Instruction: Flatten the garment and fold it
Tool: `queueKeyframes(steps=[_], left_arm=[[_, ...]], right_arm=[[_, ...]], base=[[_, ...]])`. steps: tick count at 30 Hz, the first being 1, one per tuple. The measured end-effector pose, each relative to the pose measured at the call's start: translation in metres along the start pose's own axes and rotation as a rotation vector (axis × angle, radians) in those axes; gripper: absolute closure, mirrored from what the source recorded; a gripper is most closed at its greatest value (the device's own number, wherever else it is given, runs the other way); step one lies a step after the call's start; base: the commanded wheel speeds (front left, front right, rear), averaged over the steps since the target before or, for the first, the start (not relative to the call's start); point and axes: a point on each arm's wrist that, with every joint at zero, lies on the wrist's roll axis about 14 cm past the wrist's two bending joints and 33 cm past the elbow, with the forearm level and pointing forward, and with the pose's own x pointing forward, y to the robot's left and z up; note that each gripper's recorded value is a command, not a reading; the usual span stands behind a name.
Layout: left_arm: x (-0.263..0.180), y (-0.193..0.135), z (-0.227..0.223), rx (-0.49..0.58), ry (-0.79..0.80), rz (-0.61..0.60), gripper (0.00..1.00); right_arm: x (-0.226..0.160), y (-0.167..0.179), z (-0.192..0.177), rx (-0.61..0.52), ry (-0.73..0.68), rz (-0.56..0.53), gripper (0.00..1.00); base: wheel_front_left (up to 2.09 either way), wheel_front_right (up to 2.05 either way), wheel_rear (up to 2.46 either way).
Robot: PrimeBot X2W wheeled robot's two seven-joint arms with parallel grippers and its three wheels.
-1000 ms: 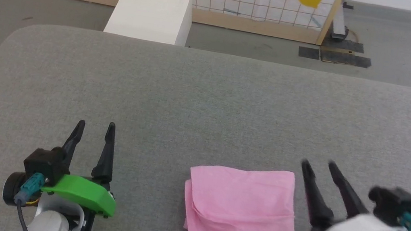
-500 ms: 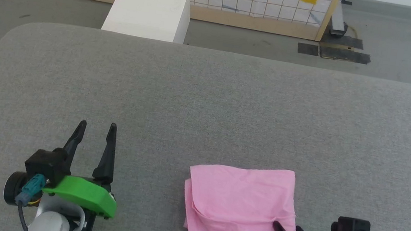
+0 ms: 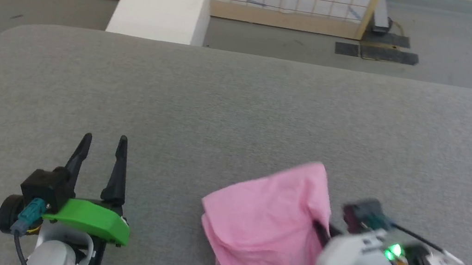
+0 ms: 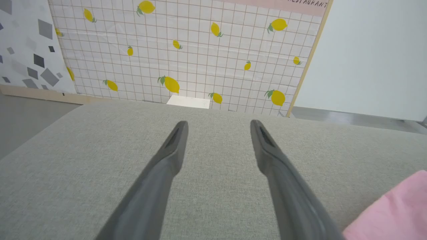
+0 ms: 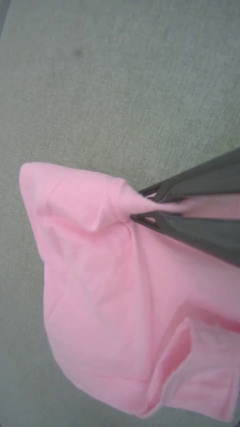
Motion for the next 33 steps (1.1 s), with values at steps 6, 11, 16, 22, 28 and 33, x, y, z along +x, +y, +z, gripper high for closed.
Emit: queueKeyframes(steps=[6,11,16,22,28,33], left_arm=[[0.014,-0.02,0.0,-0.007,-0.012,-0.059,0.0],[0.032,-0.043,-0.002,-0.021,-0.02,-0.124,0.0],[0.057,-0.076,-0.005,-0.032,-0.036,-0.222,0.0],[0.084,-0.11,-0.018,-0.013,-0.036,-0.331,0.0],[0.107,-0.131,-0.045,0.0,0.012,-0.41,0.0],[0.12,-0.145,-0.069,-0.006,0.057,-0.458,0.0]], right_arm=[[-0.011,-0.04,0.036,-0.288,-0.034,-0.12,1.0],[-0.034,-0.107,0.043,-0.378,-0.003,-0.278,1.0],[-0.064,-0.171,0.033,-0.356,0.059,-0.427,1.0],[-0.099,-0.246,0.02,-0.312,0.111,-0.61,1.0],[-0.121,-0.302,0.01,-0.297,0.156,-0.756,1.0],[-0.136,-0.342,0.002,-0.294,0.198,-0.863,1.0]], base=[[0.0,0.0,0.0],[0.0,0.0,0.0],[0.0,0.0,0.0],[0.0,0.0,0.0],[0.0,0.0,0.0],[0.0,0.0,0.0]])
